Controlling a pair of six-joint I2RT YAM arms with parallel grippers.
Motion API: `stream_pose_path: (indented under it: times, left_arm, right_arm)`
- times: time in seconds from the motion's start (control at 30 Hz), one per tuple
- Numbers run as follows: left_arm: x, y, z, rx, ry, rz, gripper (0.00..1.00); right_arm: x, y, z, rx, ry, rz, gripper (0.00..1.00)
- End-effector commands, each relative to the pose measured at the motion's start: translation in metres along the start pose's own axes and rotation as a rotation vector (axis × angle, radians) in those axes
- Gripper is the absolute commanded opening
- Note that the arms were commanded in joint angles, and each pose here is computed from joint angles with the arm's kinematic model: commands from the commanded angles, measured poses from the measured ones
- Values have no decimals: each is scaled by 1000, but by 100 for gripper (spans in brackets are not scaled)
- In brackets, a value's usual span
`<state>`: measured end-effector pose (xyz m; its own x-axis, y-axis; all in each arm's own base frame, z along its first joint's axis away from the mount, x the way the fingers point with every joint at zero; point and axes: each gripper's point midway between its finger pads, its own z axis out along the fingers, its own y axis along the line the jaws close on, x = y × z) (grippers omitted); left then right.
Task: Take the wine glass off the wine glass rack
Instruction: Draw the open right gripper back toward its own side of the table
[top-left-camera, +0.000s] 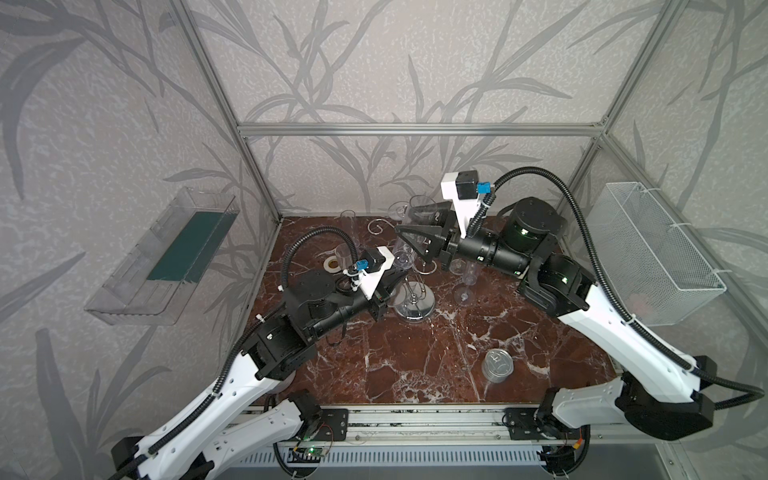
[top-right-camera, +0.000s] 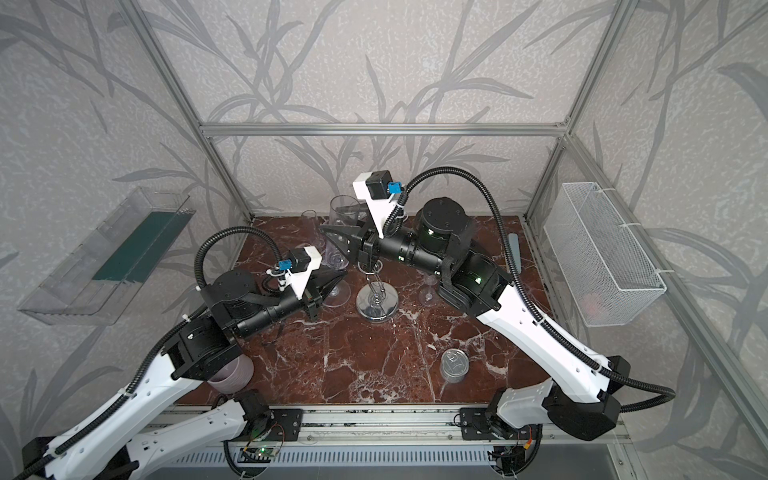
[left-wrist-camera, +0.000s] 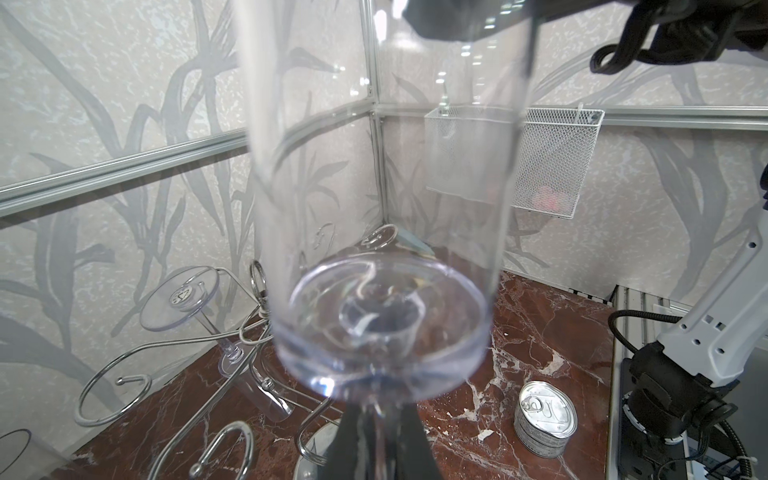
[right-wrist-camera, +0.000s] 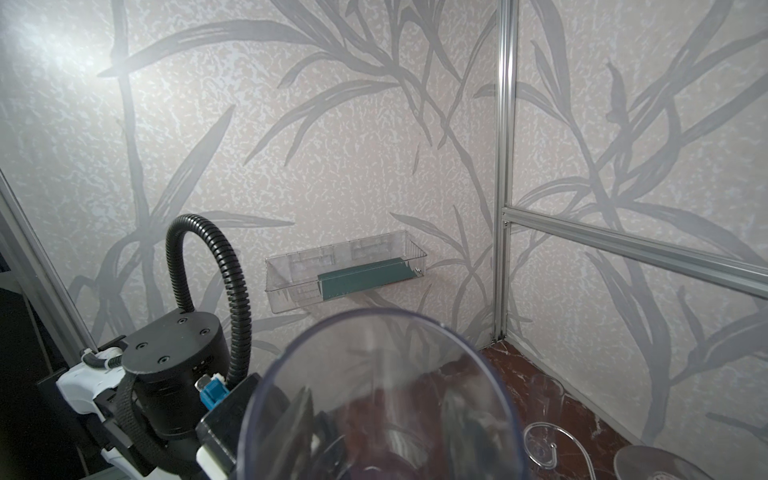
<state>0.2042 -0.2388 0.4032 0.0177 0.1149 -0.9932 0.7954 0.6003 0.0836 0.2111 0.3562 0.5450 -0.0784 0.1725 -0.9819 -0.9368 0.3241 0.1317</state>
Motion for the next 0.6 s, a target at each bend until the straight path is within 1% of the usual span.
stream_pose_path:
  times: [0.0,0.13,0.17,0.4,0.5,0.57]
  left_arm:
    - [-5,-3,-2,11,-17,24,0]
    - [-7,-1,-2,-1,-24,20,0]
    - [-7,-1,-2,-2,-28,18,2]
    - [-9,0,-5,-9,-52,2,37]
    - [-12,2,-7,-22,-67,0,48]
    - [-13,3,-9,-33,-77,1,52]
  right_arm:
    - [-20,3,-5,-12,-55,-18,43]
    - [-20,3,-7,-11,-60,-23,40]
    - [-20,4,-8,-11,-62,-25,40]
    - [-20,2,-17,6,-62,-31,40]
    - [-19,1,-23,18,-63,-33,39]
    - [-18,0,-27,23,-60,-33,39]
